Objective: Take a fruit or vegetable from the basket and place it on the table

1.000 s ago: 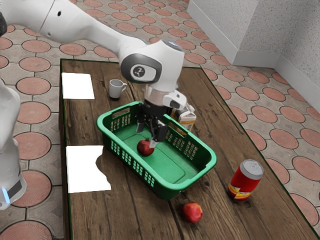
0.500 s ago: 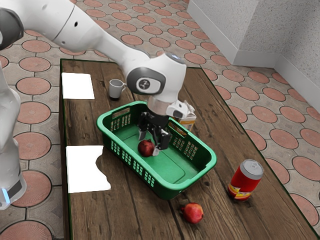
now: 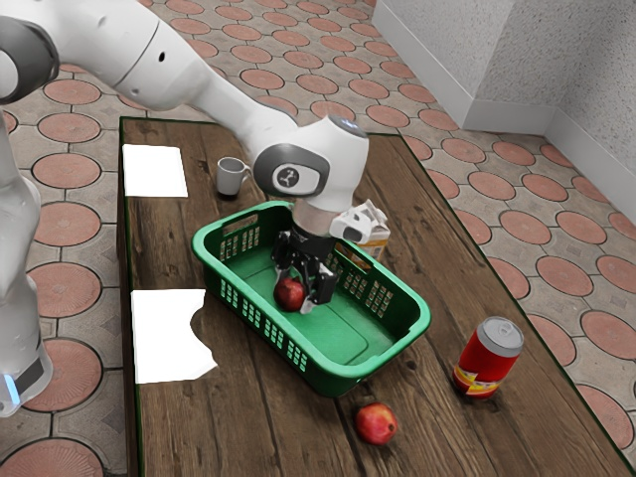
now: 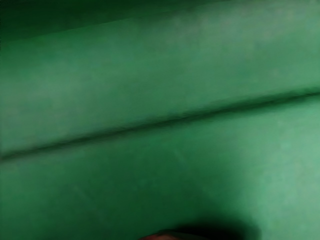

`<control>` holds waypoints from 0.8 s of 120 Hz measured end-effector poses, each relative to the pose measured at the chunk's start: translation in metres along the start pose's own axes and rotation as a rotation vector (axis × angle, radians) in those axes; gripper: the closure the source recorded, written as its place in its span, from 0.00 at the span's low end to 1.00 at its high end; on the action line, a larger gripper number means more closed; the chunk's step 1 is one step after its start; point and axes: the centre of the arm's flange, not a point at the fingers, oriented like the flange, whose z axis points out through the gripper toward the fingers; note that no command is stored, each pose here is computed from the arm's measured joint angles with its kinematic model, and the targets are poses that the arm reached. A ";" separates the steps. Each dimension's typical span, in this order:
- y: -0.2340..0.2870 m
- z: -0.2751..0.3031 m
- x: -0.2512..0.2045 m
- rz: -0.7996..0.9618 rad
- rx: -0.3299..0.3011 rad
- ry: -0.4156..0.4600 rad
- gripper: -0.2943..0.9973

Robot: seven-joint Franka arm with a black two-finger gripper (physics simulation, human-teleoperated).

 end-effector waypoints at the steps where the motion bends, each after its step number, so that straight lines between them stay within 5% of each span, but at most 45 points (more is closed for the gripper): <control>1: 0.000 0.000 0.000 0.000 0.000 0.000 0.34; 25: -0.002 0.002 -0.003 -0.007 0.011 -0.024 0.32; 56: -0.009 -0.018 -0.009 -0.022 0.031 -0.077 0.46; 96: 0.006 -0.182 -0.016 -0.026 0.047 -0.060 0.48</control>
